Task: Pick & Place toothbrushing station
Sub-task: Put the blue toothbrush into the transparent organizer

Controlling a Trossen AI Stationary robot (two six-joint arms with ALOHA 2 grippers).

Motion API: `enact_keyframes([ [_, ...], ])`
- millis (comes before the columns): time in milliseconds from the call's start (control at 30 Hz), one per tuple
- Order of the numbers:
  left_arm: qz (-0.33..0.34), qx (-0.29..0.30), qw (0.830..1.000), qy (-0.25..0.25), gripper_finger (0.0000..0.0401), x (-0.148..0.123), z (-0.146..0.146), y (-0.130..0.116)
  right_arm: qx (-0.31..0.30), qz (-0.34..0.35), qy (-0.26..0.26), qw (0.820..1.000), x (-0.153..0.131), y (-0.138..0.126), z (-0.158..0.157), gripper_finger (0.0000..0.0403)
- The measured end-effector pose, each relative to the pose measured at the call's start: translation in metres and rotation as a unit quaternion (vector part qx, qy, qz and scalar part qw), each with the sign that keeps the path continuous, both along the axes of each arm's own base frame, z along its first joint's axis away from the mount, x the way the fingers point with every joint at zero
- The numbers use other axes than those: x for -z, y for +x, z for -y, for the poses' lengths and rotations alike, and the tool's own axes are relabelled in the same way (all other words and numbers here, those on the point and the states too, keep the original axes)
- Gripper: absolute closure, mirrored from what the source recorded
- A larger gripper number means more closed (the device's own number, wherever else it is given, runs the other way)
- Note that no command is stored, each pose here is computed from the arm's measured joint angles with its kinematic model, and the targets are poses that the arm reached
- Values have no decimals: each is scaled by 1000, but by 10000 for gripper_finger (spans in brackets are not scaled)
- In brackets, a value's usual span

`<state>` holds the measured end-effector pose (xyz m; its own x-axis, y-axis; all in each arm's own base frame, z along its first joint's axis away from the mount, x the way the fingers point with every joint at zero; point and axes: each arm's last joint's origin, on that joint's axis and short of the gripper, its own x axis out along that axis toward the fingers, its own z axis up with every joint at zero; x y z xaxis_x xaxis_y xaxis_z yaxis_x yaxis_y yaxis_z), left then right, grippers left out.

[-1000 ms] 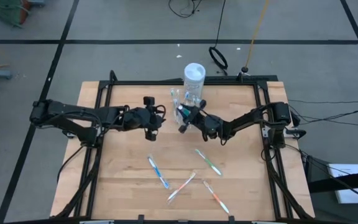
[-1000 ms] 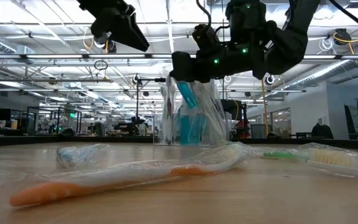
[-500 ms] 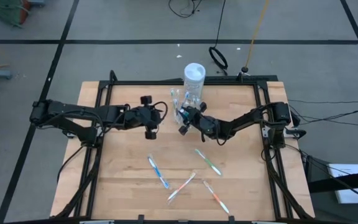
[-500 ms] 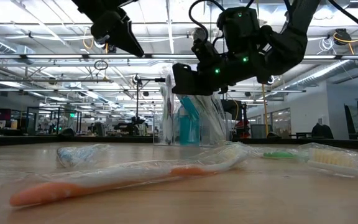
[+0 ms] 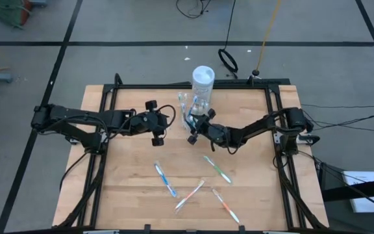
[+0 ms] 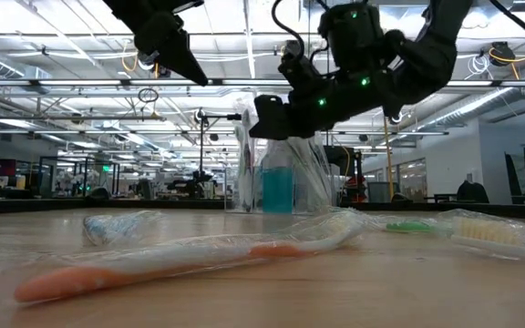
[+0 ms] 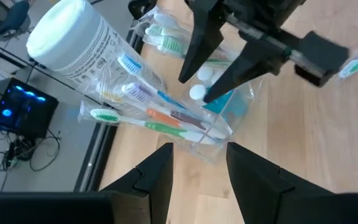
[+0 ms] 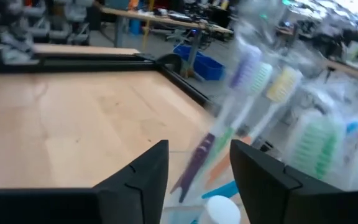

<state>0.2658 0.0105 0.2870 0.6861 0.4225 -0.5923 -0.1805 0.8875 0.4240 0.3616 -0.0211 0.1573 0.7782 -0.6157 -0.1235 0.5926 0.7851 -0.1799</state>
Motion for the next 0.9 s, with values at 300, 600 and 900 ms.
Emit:
enact_keyframes([
  [300, 3, 65, 995, -72, 249, 1, 5, 1, -47, -112, -37, 992, -29, -20, -26, 234],
  [600, 7, 82, 991, -103, 249, 2, 7, 2, -109, -196, 61, 973, -53, -59, -38, 234],
  [900, 4, 72, 987, -145, 249, 7, 22, 4, -206, -234, 151, 938, -50, -69, -44, 234],
])
